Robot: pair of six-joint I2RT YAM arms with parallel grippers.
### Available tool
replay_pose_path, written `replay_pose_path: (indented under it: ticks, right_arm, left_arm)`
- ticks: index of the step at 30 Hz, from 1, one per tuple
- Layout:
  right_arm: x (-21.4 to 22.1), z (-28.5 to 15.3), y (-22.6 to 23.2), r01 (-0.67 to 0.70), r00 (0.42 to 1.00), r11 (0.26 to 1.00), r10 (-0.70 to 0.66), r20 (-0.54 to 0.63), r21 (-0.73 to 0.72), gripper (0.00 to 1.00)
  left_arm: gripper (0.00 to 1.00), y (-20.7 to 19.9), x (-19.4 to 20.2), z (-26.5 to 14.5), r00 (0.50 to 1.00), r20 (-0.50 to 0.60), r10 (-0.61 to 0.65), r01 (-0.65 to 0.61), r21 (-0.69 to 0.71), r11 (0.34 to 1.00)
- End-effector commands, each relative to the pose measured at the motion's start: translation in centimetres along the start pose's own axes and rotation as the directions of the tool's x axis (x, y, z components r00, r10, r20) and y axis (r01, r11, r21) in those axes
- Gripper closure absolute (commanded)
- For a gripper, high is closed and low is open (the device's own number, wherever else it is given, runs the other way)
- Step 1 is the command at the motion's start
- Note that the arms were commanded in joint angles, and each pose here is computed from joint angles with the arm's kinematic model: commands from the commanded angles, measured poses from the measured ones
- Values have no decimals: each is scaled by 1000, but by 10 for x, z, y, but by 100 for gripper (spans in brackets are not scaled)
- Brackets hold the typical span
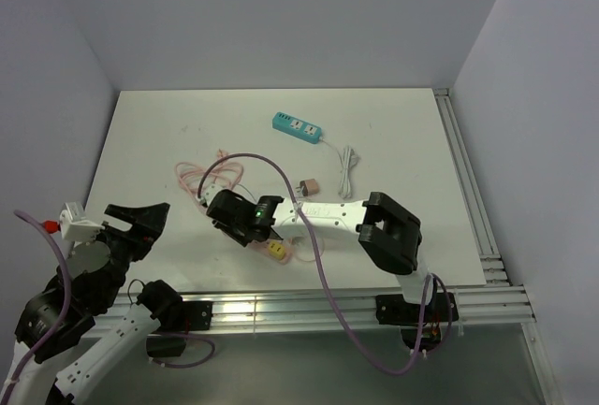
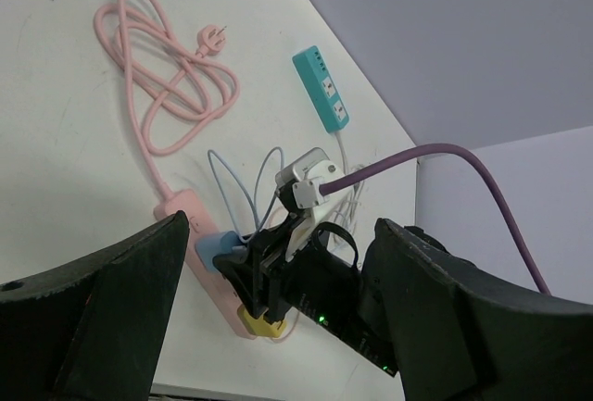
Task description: Insert the plug
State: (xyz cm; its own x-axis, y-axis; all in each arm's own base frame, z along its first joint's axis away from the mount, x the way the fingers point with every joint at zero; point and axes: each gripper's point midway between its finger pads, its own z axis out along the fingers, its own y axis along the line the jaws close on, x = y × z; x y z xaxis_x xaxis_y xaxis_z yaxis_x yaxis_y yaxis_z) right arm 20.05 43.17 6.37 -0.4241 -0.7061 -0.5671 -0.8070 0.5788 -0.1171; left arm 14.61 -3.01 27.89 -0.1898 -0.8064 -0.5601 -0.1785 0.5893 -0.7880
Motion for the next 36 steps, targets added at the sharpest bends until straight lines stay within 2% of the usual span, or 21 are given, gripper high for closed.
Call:
replay_pose_path:
  ticks: [1, 19, 21, 25, 27, 28, 29, 31, 32, 34, 35, 36]
  right_arm:
    - [110, 49, 12, 11, 953, 1000, -6, -302, 14, 100]
    - [195, 73, 40, -8, 903, 1000, 4, -429, -7, 100]
    - [186, 71, 39, -6, 918, 1000, 5, -397, -1, 100]
    - [135, 60, 36, -12, 962, 1000, 11, -275, 0, 100]
    - [107, 48, 32, -1, 976, 1000, 5, -218, 22, 87]
    - [80, 39, 33, -11, 987, 1000, 13, -162, 14, 80]
    - [70, 32, 31, -8, 989, 1000, 10, -147, 15, 53]
    - [31, 16, 27, -25, 998, 999, 27, -61, 24, 37]
    - [17, 2, 24, -37, 999, 999, 38, -31, 21, 22]
    - [-17, -23, 18, -73, 996, 997, 72, 47, 14, 6]
    - [-21, -32, 15, -83, 995, 996, 82, 52, 16, 1]
    - [-29, -40, 15, -96, 993, 995, 95, 69, 5, 1]
  left_arm:
    - [14, -7, 0, -4, 1000, -20, -19, 19, 23, 1000]
    - [14, -7, 5, -10, 998, -60, -37, 39, 36, 999]
    - [14, -5, 6, -10, 997, -55, -45, 47, 36, 998]
    - [12, -5, 7, -7, 998, -51, -49, 51, 39, 998]
    - [11, -8, 8, -7, 997, -59, -42, 44, 39, 998]
    - [11, -8, 8, -6, 997, -61, -37, 39, 31, 999]
    - [11, -9, 7, -6, 998, -61, -35, 37, 30, 999]
    - [10, -11, 6, -5, 998, -60, -26, 27, 24, 999]
    - [9, -10, 6, -5, 998, -59, -23, 25, 20, 1000]
    - [9, -10, 4, -5, 998, -51, -19, 20, 14, 1000]
    - [8, -11, 4, -4, 999, -49, -20, 20, 14, 1000]
    - [8, -11, 3, -5, 999, -48, -19, 20, 18, 1000]
